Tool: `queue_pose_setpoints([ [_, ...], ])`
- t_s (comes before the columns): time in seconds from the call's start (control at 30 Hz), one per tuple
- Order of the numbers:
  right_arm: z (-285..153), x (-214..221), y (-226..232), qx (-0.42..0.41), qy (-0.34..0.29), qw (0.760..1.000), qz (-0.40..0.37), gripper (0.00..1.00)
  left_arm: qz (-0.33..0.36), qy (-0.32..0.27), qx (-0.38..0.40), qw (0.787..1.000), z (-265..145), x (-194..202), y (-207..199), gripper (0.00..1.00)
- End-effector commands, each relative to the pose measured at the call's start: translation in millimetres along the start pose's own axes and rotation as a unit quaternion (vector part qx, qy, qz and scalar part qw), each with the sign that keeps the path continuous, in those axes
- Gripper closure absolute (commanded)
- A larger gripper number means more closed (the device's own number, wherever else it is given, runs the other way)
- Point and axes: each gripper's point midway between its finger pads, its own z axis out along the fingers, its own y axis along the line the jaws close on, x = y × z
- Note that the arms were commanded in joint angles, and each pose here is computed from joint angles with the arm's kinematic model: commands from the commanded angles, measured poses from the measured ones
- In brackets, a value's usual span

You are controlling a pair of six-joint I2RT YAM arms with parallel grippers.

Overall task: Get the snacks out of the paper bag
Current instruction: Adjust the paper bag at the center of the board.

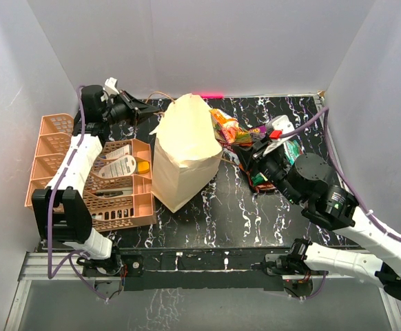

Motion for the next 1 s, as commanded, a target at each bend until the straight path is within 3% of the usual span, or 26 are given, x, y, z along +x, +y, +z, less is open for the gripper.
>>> queue_pose_setpoints([
  [0.0,-9.7,-48.9,-2.8,0.0,-0.069,0.997,0.043,0.93,0.033,0.003,0.012,0.999,-5.4,16.4,-17.0,1.0],
  [0.27,-14.7,-49.6,-6.3,0.006,-0.075,0.995,0.058,0.93,0.032,0.051,0.015,0.998,26.6,78.0,-25.7,1.0],
  [0.63,-20.7,-49.2,-12.8,0.021,-0.074,0.994,0.073,0.93,0.041,0.016,0.005,0.999,21.7,70.2,-38.3,1.0],
  [0.77,-17.2,-49.7,-11.6,0.021,-0.079,0.994,0.074,0.93,0.033,0.062,0.07,0.995,45.9,93.8,-72.0,1.0],
  [0.97,-18.8,-52.0,-10.0,0.015,-0.08,0.994,0.078,0.93,0.027,0.077,0.067,0.994,57.2,97.5,-71.4,1.0],
])
